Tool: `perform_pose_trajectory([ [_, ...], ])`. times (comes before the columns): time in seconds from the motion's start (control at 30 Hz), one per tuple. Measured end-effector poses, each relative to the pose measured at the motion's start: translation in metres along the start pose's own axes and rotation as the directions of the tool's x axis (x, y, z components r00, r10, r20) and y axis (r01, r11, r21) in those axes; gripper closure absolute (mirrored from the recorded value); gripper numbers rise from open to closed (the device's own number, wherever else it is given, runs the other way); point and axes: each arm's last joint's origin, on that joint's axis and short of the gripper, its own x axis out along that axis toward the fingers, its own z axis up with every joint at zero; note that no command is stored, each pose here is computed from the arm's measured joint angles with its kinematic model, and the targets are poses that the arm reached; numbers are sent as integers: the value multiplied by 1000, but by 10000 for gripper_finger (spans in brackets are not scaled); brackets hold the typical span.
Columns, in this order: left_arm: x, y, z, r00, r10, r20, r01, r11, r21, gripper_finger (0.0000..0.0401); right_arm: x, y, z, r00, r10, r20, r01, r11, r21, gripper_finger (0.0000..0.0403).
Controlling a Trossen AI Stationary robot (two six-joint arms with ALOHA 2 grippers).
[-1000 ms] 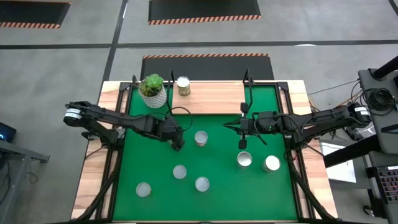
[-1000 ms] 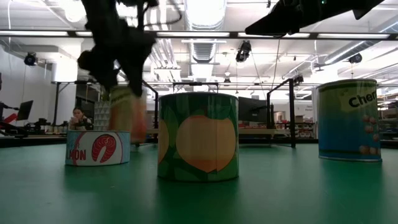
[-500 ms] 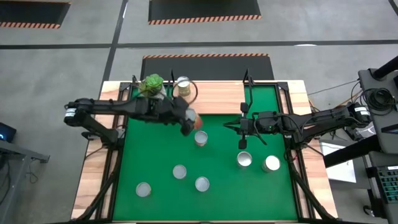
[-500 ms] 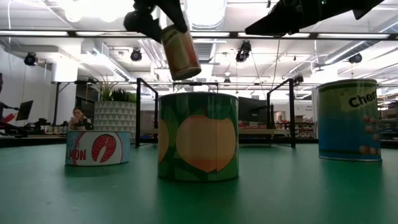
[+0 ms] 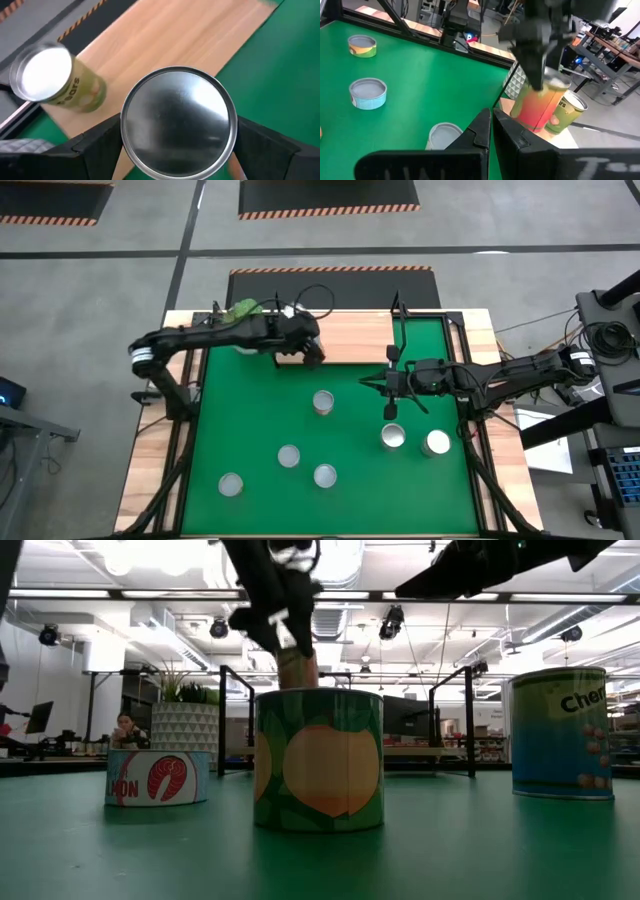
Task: Pick and place cans onto a shelf
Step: Put the canned pineapple on the shelf
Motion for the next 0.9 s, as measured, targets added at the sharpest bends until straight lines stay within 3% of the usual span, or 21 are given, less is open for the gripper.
perform_pose_trajectory([
  [0.23, 32, 7, -2, 991, 96, -92, -95, 995, 23, 88, 0, 0, -2, 999, -19, -29, 19, 1000, -11, 394],
  [0.4, 39, 15, -1, 979, 189, -75, -188, 982, 19, 87, 0, -1, -2, 999, -22, -30, 22, 1000, -13, 394],
  [0.9, 47, 24, -2, 974, 208, -86, -210, 978, -13, 70, 0, -1, -2, 999, -22, -30, 21, 1000, -17, 394],
])
